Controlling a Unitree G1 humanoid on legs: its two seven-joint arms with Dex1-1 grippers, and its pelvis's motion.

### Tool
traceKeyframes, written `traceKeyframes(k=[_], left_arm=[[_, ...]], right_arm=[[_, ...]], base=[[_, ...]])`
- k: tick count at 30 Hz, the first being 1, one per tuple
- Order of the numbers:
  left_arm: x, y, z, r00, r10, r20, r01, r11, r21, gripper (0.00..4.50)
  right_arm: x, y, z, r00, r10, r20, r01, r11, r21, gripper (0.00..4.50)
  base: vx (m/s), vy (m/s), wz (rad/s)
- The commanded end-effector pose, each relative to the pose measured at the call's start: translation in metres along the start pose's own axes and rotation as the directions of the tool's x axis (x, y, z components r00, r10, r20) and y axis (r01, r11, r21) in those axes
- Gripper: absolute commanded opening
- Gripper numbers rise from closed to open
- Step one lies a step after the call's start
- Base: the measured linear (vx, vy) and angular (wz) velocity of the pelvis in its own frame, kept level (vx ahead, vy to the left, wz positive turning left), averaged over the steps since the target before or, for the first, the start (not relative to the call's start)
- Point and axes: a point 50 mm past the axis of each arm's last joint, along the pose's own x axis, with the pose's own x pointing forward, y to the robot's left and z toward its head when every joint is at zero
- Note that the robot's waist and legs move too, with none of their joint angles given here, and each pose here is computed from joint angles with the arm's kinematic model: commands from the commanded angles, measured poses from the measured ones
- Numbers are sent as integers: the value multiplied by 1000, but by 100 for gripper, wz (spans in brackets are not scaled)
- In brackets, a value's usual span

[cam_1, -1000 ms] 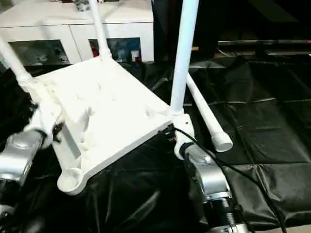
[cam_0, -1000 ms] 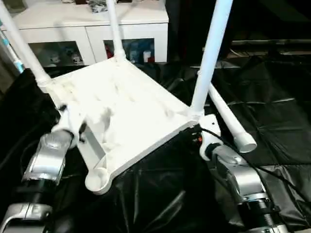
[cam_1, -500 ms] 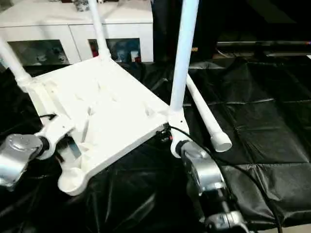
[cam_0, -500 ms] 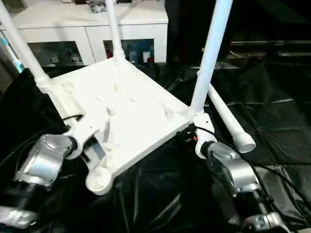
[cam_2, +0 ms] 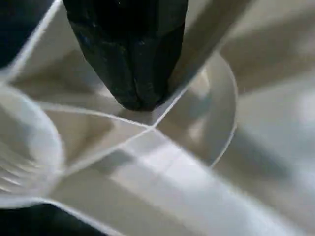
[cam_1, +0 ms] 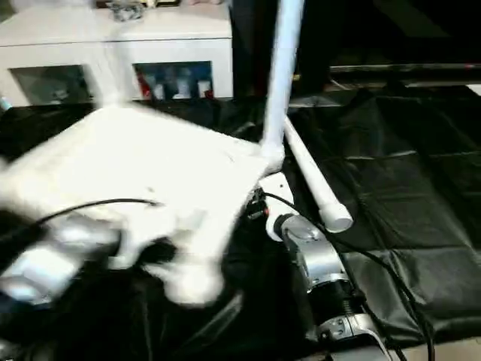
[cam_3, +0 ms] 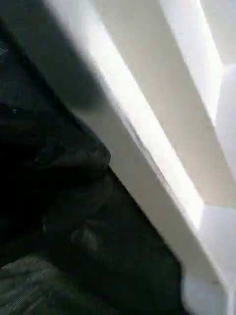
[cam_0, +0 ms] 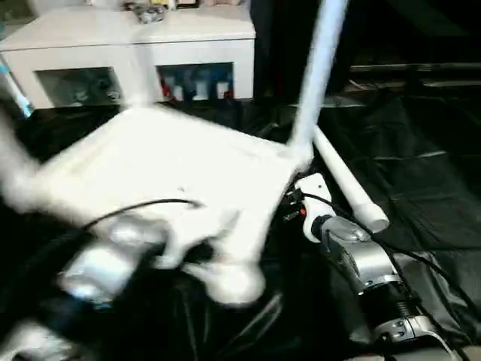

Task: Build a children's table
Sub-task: Rotate table base

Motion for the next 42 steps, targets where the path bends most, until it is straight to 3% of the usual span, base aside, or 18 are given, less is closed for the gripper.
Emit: traceKeyframes(k=[1,3,7,9,11,15,18,19,20,21,24,26,27,31,33,37,40,42], left_arm=[[6,5,16,999,-14,50,11,998,60,0],[13,20,21,994,90,58,-95,992,86,0],[14,39,18,973,231,12,-231,965,123,0],[5,59,10,926,376,-38,-368,919,143,0],[-2,64,3,910,408,-66,-396,907,143,0],[-19,70,-9,889,448,-96,-434,891,132,0],[-22,68,-4,907,421,-8,-418,902,108,0],[-24,64,8,908,395,143,-402,916,23,0],[-24,64,8,908,395,143,-402,916,23,0],[-25,63,11,903,391,177,-396,918,-7,33],[-31,61,22,843,443,305,-398,895,-201,47],[-32,60,24,825,465,320,-400,882,-249,59],[-32,59,24,804,504,317,-425,858,-287,79],[-30,54,26,789,522,323,-426,844,-325,88],[-26,44,30,787,520,331,-401,840,-366,97],[-23,38,33,790,513,335,-386,841,-379,124],[-18,32,36,794,503,340,-369,845,-388,154],[-17,32,39,791,503,348,-362,844,-396,176]], right_arm=[[5,14,12,996,78,37,-77,997,-32,33],[4,13,11,997,70,37,-69,997,-35,6],[4,10,11,998,49,44,-48,998,-35,6],[2,3,13,998,-10,60,13,999,-40,6],[-1,-2,15,996,-54,73,57,998,-33,6],[-8,-14,25,982,-143,120,136,989,63,6],[-12,-20,35,971,-185,150,171,980,98,6],[-18,-25,47,967,-184,176,171,981,87,6],[-18,-25,47,967,-184,176,171,981,87,6],[-19,-26,50,966,-180,186,168,983,77,0],[-28,-41,72,946,-220,238,207,975,77,40],[-29,-46,77,943,-231,238,218,973,81,44],[-29,-58,81,937,-285,201,271,958,94,71],[-30,-71,89,929,-336,153,329,942,72,86],[-31,-87,92,921,-384,65,381,923,58,96],[-32,-95,89,920,-391,-6,389,915,102,126],[-32,-104,88,918,-382,-104,394,905,158,153],[-32,-105,89,917,-380,-116,396,903,167,174]], base=[[0,0,0],[0,0,0],[0,0,0],[0,0,0],[0,0,0],[0,0,0],[0,0,0],[0,0,0],[0,0,0],[0,0,0],[0,0,0],[0,0,0],[0,0,0],[0,0,0],[0,0,0],[0,0,0],[0,0,0],[0,0,0]])
